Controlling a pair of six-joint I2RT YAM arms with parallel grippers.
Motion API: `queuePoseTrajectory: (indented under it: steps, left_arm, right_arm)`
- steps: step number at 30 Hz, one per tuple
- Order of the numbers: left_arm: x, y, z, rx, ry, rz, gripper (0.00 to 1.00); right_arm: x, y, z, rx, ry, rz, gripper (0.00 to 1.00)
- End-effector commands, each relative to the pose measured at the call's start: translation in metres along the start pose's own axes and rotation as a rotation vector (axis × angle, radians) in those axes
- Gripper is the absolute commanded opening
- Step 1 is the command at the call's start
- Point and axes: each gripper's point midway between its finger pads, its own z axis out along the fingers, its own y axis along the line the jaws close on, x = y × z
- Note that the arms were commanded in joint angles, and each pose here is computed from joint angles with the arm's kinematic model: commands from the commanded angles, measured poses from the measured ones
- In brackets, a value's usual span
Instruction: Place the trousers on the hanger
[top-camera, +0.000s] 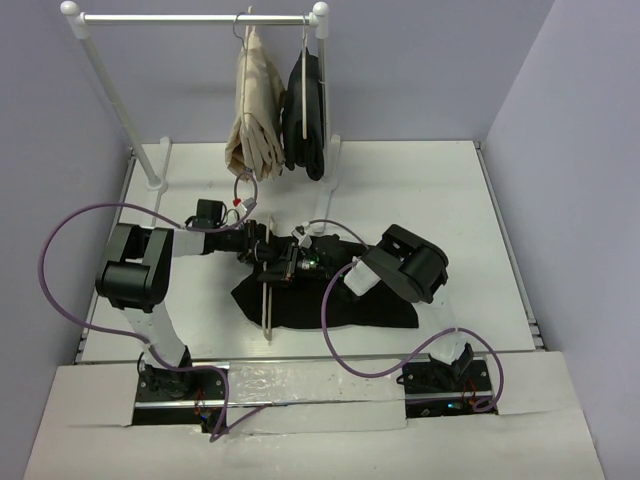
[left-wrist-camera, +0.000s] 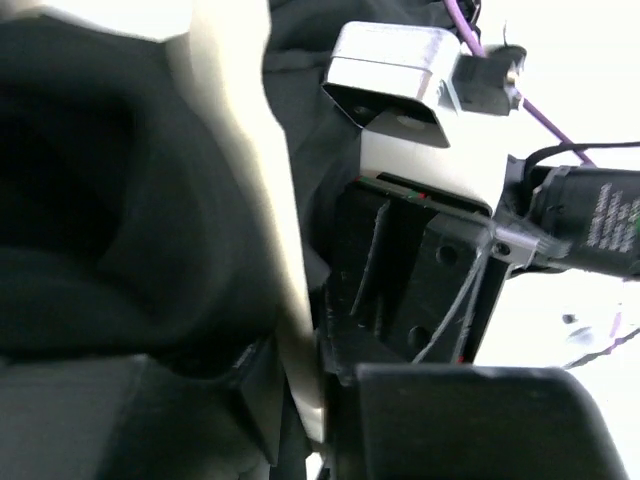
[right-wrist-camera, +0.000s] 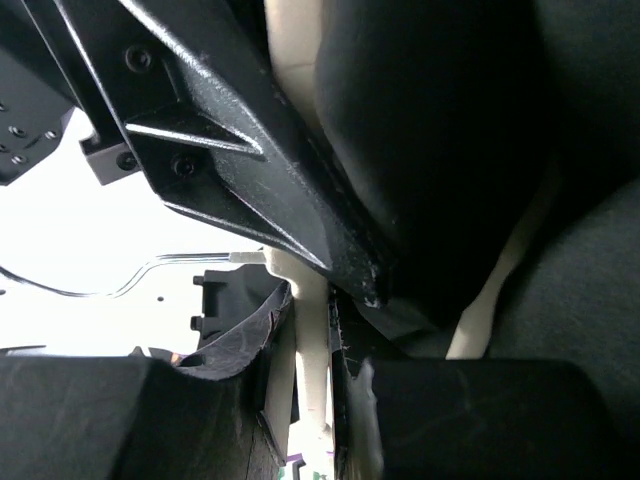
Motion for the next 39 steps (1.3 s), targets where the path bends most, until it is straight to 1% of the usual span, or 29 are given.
queuePoseTrajectory:
  steps: [1,3,4,6,7,8,9,10,11,13,15,16,19,20,21,22,23,24,28,29,30,32,34,36,39]
  left_arm:
    - [-0.017,0.008,-0.007,-0.079,-0.053,0.053,0.19]
    - [-0.019,0.011,-0.012,-0.094,-0.056,0.035,0.15]
    - [-0.02,0.01,-0.013,-0.095,-0.059,0.033,0.11]
    - [-0.021,0.014,-0.016,-0.11,-0.065,0.025,0.07]
    - [-0.022,0.016,-0.016,-0.116,-0.066,0.028,0.02]
    - [-0.023,0.017,-0.017,-0.124,-0.069,0.029,0.0]
    - [-0.022,0.018,-0.018,-0.127,-0.069,0.027,0.0]
    - [-0.023,0.018,-0.018,-0.126,-0.069,0.027,0.0]
    - [-0.023,0.018,-0.019,-0.132,-0.071,0.028,0.0]
    - [-0.024,0.018,-0.019,-0.132,-0.071,0.029,0.0]
    - [-0.024,0.02,-0.019,-0.14,-0.073,0.026,0.0]
    - [-0.024,0.019,-0.019,-0.138,-0.072,0.028,0.0]
    - [-0.025,0.017,-0.02,-0.137,-0.076,0.027,0.0]
    - [-0.026,0.017,-0.02,-0.141,-0.079,0.028,0.0]
    - [-0.025,0.017,-0.02,-0.141,-0.078,0.027,0.0]
    - [-0.026,0.017,-0.02,-0.14,-0.079,0.025,0.0]
    - [-0.025,0.018,-0.02,-0.142,-0.08,0.025,0.0]
    - [-0.026,0.017,-0.02,-0.143,-0.081,0.021,0.0]
    - [-0.027,0.014,-0.021,-0.138,-0.085,0.029,0.0]
    - [-0.027,0.014,-0.021,-0.138,-0.085,0.031,0.0]
    - [-0.027,0.014,-0.021,-0.138,-0.086,0.029,0.0]
    - [-0.027,0.013,-0.021,-0.133,-0.085,0.029,0.0]
    - [-0.027,0.014,-0.021,-0.135,-0.084,0.026,0.0]
    - [-0.028,0.014,-0.021,-0.136,-0.086,0.029,0.0]
    - [-0.028,0.014,-0.02,-0.133,-0.088,0.028,0.0]
  right_arm:
    - [0.003,-0.001,-0.004,0.019,0.011,-0.044,0.0]
    - [0.004,0.001,-0.005,0.017,0.017,-0.054,0.0]
    - [0.005,0.003,-0.005,0.015,0.021,-0.057,0.08]
    - [0.006,0.01,-0.007,0.005,0.03,-0.08,0.17]
    - [0.007,0.015,-0.009,-0.001,0.04,-0.09,0.22]
    - [0.005,0.019,-0.011,-0.006,0.039,-0.101,0.31]
    - [0.007,0.027,-0.016,-0.011,0.039,-0.126,0.35]
    - [0.006,0.031,-0.02,-0.008,0.035,-0.133,0.41]
    - [0.003,0.028,-0.024,0.02,0.029,-0.145,0.43]
    - [0.001,0.037,-0.036,0.036,0.01,-0.176,0.47]
    - [-0.004,0.027,-0.047,0.098,-0.007,-0.193,0.48]
    - [-0.007,0.034,-0.052,0.098,-0.019,-0.21,0.48]
    - [-0.019,0.03,-0.061,0.151,-0.062,-0.216,0.49]
    - [-0.023,0.023,-0.061,0.195,-0.076,-0.21,0.49]
    - [-0.031,0.032,-0.055,0.197,-0.089,-0.224,0.48]
    - [-0.036,0.026,-0.051,0.231,-0.096,-0.216,0.47]
    - [-0.035,0.012,-0.051,0.308,-0.087,-0.19,0.45]
    - [-0.051,0.019,-0.044,0.331,-0.139,-0.205,0.44]
    - [-0.073,0.003,-0.042,0.426,-0.208,-0.161,0.44]
    - [-0.074,-0.003,-0.042,0.446,-0.205,-0.155,0.44]
    - [-0.08,0.003,-0.036,0.434,-0.21,-0.17,0.45]
    - [-0.084,0.007,-0.025,0.423,-0.182,-0.192,0.45]
    - [-0.085,0.002,-0.021,0.441,-0.164,-0.197,0.41]
    - [-0.087,-0.005,-0.019,0.451,-0.156,-0.204,0.41]
    - [-0.088,-0.011,-0.013,0.454,-0.132,-0.221,0.45]
